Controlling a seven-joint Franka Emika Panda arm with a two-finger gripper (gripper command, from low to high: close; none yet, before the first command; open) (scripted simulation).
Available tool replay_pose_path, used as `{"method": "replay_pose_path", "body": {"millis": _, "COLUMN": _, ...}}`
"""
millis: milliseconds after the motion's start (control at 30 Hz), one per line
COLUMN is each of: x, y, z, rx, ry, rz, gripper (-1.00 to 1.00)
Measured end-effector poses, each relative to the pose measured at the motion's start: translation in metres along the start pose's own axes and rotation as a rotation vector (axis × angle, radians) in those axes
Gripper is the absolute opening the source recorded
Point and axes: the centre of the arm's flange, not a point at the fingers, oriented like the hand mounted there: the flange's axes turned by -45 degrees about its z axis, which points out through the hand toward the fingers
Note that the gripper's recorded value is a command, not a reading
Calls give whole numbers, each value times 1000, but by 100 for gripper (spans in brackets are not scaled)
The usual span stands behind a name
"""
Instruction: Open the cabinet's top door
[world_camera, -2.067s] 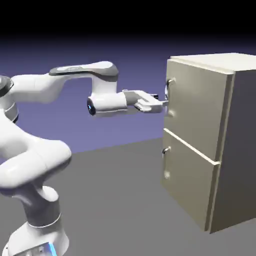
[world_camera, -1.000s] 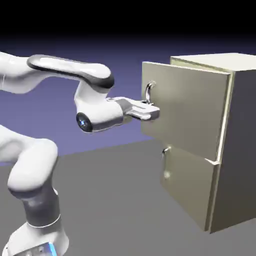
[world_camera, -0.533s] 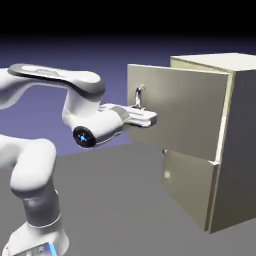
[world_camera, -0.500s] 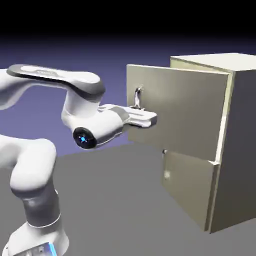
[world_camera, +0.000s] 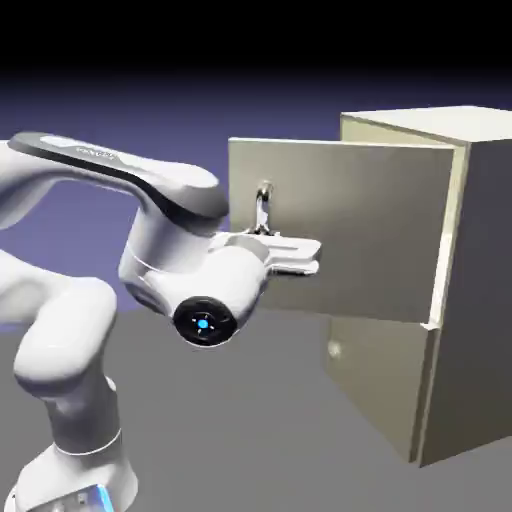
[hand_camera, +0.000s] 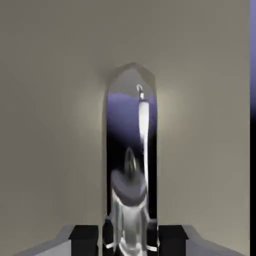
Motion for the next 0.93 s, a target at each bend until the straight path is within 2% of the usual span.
{"method": "replay_pose_path", "body": {"millis": 267, "x": 1, "y": -1, "z": 0, "rx": -7, "ry": -8, "rz": 4, "gripper": -100}}
{"method": "replay_pose_path", "body": {"millis": 600, "x": 1, "y": -54, "z": -72, "rx": -292, "ry": -8, "rz": 1, "gripper": -100}}
{"method": "replay_pose_path", "body": {"millis": 900, "x": 1, "y": -106, "z": -115, "rx": -507, "ry": -9, "rz": 0, "gripper": -100}}
{"method": "replay_pose_path", "body": {"millis": 933, "x": 1, "y": -111, "z": -118, "rx": -524, "ry": -8, "rz": 0, "gripper": 100}}
